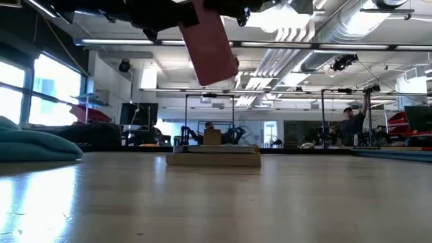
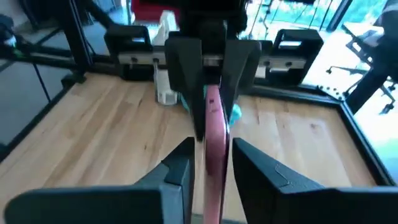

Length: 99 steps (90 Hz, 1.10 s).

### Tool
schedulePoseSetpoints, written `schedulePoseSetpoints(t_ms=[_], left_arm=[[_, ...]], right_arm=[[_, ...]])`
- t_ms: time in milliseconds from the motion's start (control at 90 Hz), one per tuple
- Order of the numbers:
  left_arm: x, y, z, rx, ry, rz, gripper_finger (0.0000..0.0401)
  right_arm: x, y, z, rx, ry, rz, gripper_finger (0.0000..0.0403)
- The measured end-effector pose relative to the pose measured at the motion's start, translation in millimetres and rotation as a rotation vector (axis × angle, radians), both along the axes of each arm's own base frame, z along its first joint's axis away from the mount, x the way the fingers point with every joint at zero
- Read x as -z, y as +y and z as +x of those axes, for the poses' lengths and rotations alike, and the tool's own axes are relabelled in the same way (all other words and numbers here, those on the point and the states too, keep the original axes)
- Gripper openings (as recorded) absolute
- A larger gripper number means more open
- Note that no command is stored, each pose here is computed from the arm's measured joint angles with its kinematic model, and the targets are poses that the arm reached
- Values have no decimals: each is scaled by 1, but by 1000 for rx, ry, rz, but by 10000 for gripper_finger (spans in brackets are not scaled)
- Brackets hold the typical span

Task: Apply microfiber cloth
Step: Spray the cellphone using the spray bottle

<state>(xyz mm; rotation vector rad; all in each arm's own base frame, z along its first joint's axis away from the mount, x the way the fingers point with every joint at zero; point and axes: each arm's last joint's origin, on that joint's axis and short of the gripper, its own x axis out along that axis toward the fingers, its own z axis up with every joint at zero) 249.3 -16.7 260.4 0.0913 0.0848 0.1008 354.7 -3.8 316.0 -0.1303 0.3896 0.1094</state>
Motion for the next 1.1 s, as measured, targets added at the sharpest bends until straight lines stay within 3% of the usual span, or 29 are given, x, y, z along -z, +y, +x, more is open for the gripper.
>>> schedulePoseSetpoints(t_ms=[322,700,1100], left_arm=[[0,0,2,7,-16,-3,11],[1,-1,2,10,-3,-7,12],[-1,-1,2,9,-21,0,14]], right_arm=[[15,0,16,-1,-22,0,73],[-3,1,7,-2,-87,-4,73],[0,1,9,3,-77,11,73]])
